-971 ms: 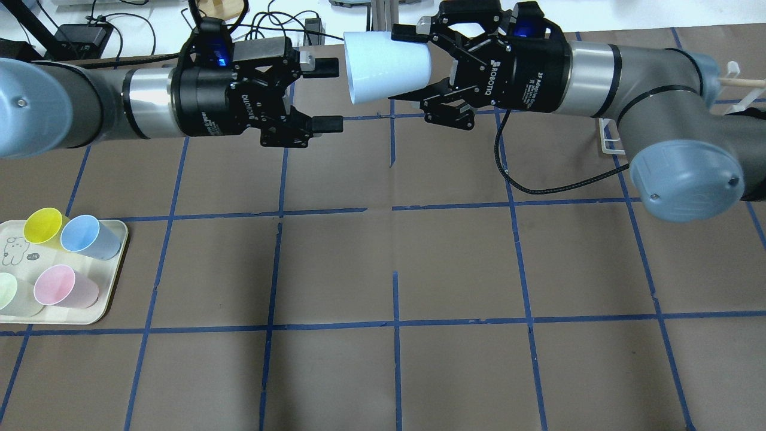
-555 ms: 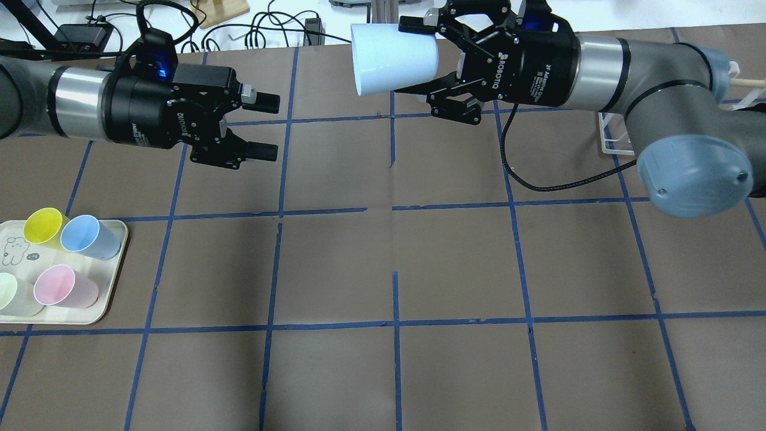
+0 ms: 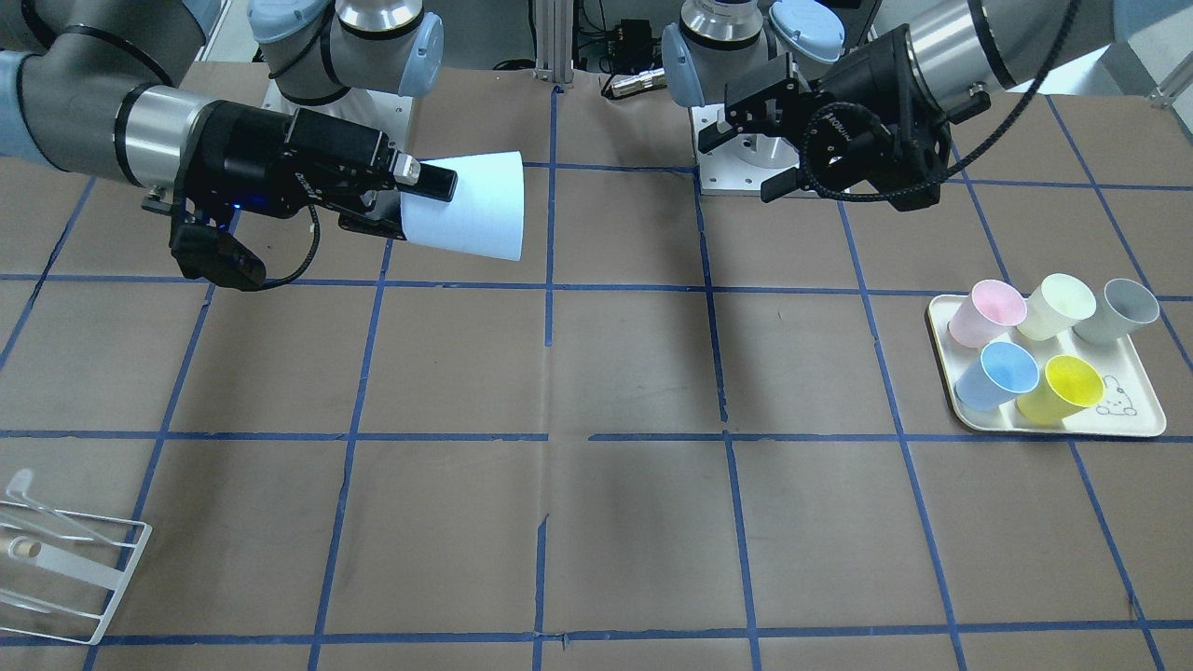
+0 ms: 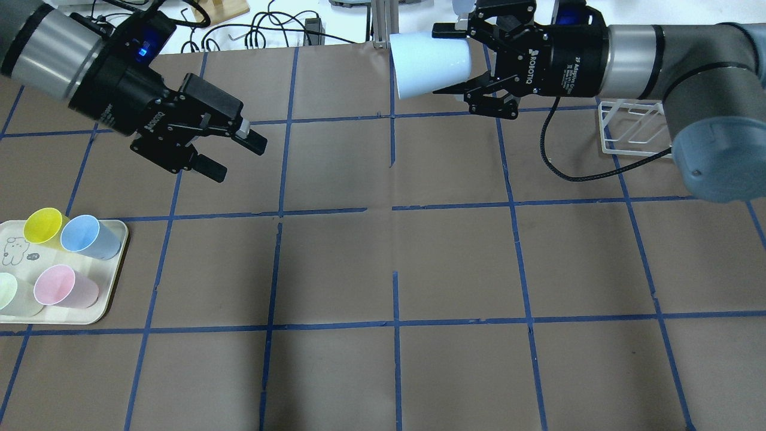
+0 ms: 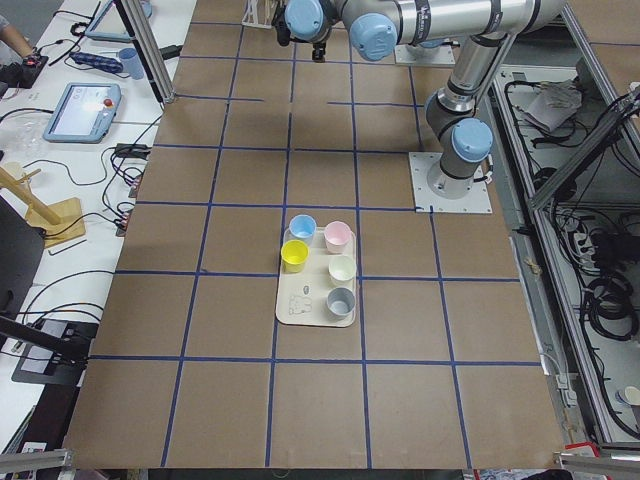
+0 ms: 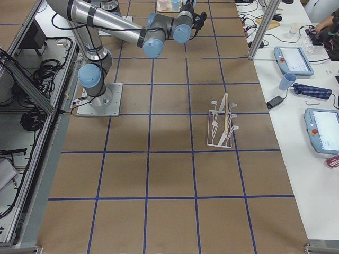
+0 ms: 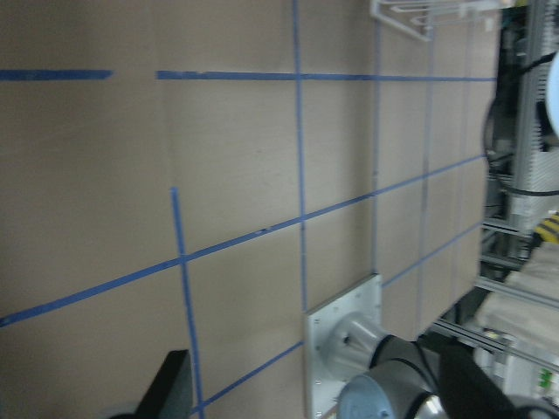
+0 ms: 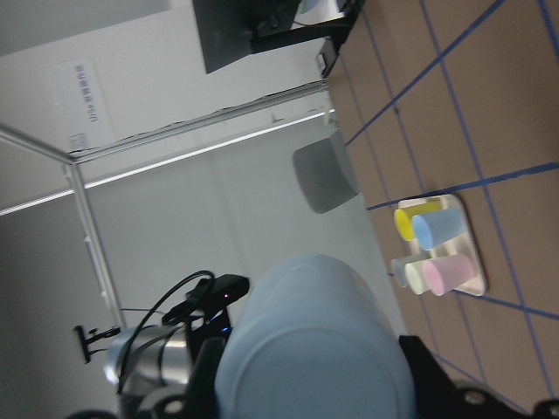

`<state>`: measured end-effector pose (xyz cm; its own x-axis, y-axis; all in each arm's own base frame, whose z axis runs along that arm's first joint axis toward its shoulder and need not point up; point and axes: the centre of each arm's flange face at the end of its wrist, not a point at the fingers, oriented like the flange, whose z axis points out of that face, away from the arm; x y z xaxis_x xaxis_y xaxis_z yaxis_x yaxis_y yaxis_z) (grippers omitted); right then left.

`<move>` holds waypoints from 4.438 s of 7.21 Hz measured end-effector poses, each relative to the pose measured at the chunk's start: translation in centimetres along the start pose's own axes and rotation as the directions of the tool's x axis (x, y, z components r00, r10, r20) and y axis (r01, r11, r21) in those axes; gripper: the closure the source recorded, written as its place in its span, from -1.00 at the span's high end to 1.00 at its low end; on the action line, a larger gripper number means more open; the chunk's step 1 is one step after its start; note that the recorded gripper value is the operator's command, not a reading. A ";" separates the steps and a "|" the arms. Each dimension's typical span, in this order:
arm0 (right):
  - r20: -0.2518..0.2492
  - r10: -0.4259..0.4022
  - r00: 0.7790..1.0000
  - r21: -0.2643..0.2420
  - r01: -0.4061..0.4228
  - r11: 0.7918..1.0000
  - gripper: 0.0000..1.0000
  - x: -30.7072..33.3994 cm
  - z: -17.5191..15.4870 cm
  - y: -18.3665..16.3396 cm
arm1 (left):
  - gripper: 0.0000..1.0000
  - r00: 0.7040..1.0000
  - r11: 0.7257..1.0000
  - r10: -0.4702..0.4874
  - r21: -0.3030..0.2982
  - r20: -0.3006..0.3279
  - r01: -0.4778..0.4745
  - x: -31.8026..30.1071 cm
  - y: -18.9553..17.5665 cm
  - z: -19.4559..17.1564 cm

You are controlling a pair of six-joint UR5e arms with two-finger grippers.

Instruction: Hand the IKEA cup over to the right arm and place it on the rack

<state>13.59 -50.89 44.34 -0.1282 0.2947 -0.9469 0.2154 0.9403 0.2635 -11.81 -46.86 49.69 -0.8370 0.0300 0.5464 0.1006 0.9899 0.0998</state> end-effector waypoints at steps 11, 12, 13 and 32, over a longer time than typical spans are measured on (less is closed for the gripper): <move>-0.965 -0.241 0.102 -0.173 0.441 0.881 -0.26 0.6 -13.5 -6.4 | 1.00 0.846 0.979 -0.047 0.193 0.531 -0.067 2.0 -1.2 0.2; -0.968 -0.243 0.064 -0.187 0.463 0.866 -0.26 1.4 -15.2 -8.3 | 1.00 0.846 0.979 -0.048 0.194 0.531 -0.066 2.0 -1.2 0.2; -0.966 -0.253 0.044 -0.204 0.470 0.859 -0.26 2.5 -17.0 -10.1 | 1.00 0.846 0.979 -0.048 0.194 0.531 -0.066 2.0 -1.2 0.2; -0.967 -0.242 0.082 -0.166 0.518 0.839 -0.12 10.0 -21.6 -19.9 | 1.00 0.848 0.978 -0.038 0.195 0.529 -0.077 2.0 -1.4 0.2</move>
<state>-12.89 -62.97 33.64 -0.9986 -0.0386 0.0363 -0.0462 0.9699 -0.2390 -13.72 -48.16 50.46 -0.9980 0.0609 0.0196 0.0584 0.9926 -0.1066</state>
